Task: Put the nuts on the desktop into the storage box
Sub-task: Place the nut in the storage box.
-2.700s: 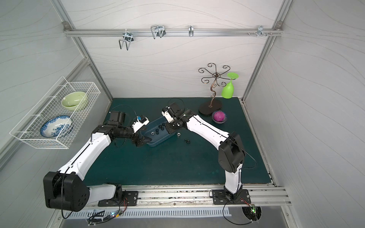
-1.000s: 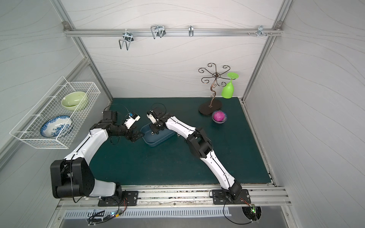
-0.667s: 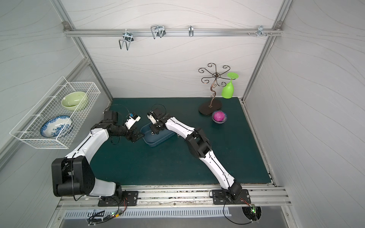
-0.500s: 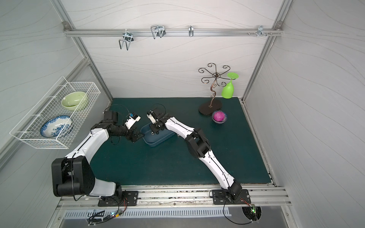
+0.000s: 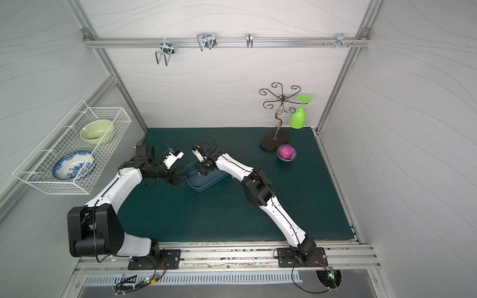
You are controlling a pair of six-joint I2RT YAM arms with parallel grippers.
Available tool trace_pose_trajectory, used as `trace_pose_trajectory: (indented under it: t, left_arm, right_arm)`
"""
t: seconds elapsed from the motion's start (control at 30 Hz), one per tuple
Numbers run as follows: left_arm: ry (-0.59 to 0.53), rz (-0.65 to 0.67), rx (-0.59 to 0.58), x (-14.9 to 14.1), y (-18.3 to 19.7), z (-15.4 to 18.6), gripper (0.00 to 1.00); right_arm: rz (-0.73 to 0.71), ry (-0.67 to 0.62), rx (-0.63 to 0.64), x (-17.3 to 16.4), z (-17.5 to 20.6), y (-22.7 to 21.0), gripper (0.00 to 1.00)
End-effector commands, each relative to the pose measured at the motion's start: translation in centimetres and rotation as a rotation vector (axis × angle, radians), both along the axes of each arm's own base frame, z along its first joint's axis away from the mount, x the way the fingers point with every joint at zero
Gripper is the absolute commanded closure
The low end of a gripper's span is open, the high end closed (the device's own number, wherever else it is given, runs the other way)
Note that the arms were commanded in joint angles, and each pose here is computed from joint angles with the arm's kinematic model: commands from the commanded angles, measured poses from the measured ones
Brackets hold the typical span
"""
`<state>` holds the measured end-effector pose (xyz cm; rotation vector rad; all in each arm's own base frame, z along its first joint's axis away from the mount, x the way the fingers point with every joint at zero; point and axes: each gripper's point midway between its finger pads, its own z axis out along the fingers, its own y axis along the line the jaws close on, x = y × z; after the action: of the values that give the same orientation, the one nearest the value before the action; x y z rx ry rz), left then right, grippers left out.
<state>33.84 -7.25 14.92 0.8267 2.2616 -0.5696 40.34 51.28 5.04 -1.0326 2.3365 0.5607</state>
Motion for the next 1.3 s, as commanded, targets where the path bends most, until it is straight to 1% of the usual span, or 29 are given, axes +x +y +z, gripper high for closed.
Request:
trace_pose_trajectory:
  t: [0.0,0.2,0.4,0.53,0.73,0.8,0.87,0.93,1.1,1.27]
  left_arm:
    - [-0.041,-0.009,-0.018,0.3,-0.2,1.4,0.01]
    - [-0.066,-0.012,-0.033,0.0,-0.4,3.0,0.01]
    - [-0.094,-0.032,-0.083,-0.7,-1.2,5.1,0.01]
    - [-0.09,-0.02,-0.138,-0.6,-1.7,6.4,0.01]
    - [-0.069,-0.019,-0.258,-0.6,-2.9,8.6,0.01]
    - [-0.054,-0.02,-0.277,-0.6,-3.5,8.8,0.01]
    - [-0.036,-0.031,-0.262,-0.7,-4.5,8.7,0.01]
    - [-0.018,-0.046,-0.228,-0.9,-5.5,8.4,0.01]
    - [-0.002,-0.146,-0.18,-1.9,-9.1,8.5,0.01]
    - [0.013,-0.154,-0.142,-1.6,-12.1,8.2,0.01]
  right_arm:
    - [-0.01,-0.025,0.067,-0.2,5.6,-0.1,0.6]
    - [-0.009,-0.044,0.118,-1.4,10.3,-0.7,0.6]
    - [-0.02,-0.065,0.136,-2.9,14.2,-2.9,0.6]
    - [-0.039,-0.089,0.129,-3.8,15.9,-4.7,0.58]
    - [-0.069,-0.121,0.136,-5.7,18.5,-7.7,0.56]
    - [-0.077,-0.131,0.139,-6.4,19.3,-8.9,0.55]
    - [-0.09,-0.147,0.136,-7.2,19.9,-10.4,0.52]
    - [-0.104,-0.161,0.128,-8.0,20.3,-11.9,0.52]
    - [-0.142,-0.181,0.112,-10.4,20.4,-16.0,0.51]
    - [-0.192,-0.202,0.079,-12.8,20.1,-20.4,0.49]
